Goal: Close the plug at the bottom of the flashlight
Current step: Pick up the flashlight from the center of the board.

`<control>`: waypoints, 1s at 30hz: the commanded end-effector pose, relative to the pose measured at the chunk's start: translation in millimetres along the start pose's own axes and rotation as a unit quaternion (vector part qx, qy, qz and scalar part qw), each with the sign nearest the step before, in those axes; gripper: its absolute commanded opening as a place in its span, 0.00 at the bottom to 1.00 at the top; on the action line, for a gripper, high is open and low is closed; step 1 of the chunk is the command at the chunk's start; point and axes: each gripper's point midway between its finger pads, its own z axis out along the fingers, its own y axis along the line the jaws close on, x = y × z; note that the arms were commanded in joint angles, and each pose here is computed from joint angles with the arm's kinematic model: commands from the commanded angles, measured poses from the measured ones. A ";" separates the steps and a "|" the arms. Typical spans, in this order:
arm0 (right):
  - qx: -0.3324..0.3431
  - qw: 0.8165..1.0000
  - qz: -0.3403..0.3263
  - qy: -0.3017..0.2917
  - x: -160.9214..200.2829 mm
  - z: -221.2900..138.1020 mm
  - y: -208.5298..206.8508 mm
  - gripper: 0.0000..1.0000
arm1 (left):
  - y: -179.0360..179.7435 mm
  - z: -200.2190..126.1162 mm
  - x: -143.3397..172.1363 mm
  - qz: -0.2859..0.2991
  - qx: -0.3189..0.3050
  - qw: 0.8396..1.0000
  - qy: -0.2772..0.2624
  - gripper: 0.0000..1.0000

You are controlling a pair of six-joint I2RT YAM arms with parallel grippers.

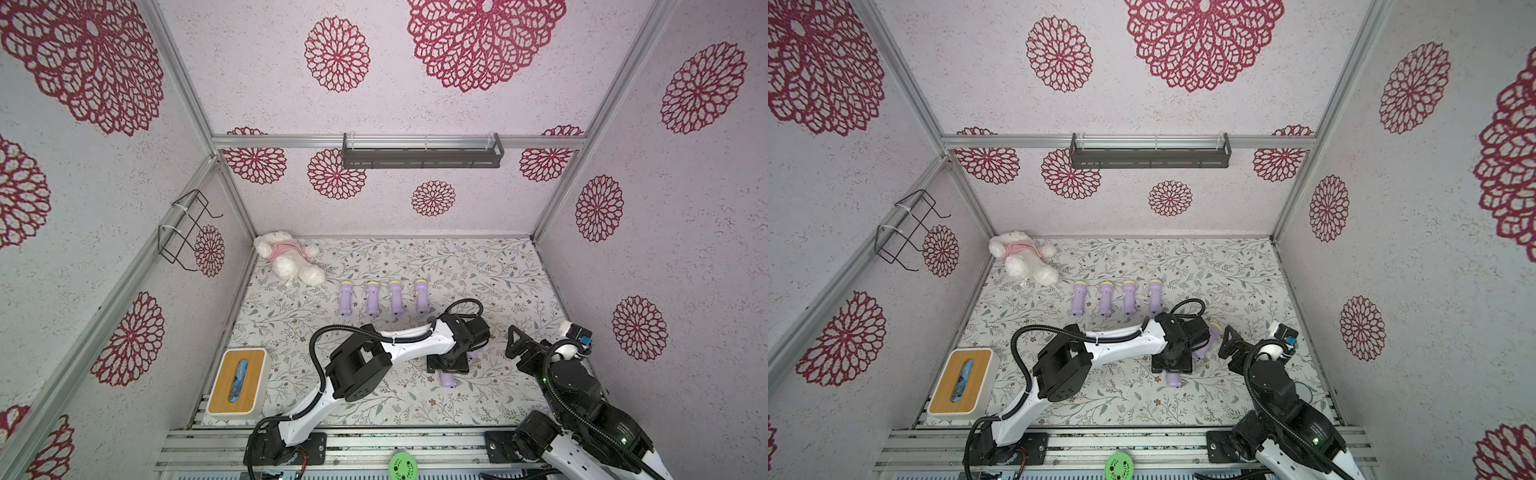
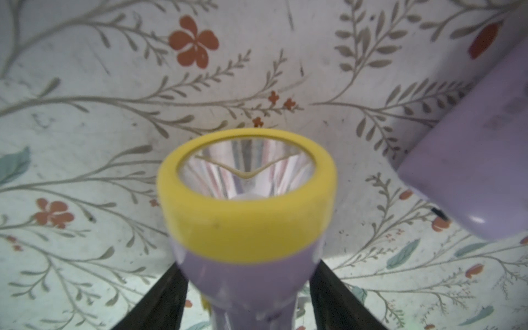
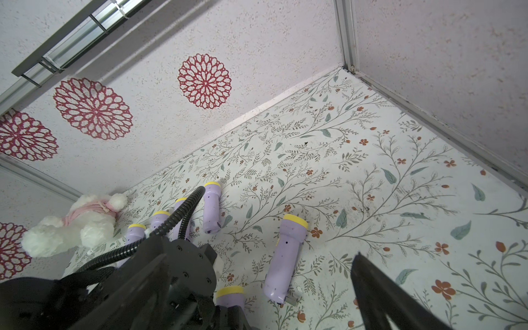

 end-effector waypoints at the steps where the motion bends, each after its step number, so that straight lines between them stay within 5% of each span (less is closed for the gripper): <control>1: -0.007 1.000 0.005 -0.010 -4.6 -0.2 3.3 0.99 | -0.1 1.6 -6.5 -0.006 0.001 1.000 -0.001 0.65; 30: -0.010 1.000 0.006 -0.006 1.7 4.6 4.5 0.99 | -0.9 -0.9 -2.3 -0.001 0.004 1.000 0.002 0.47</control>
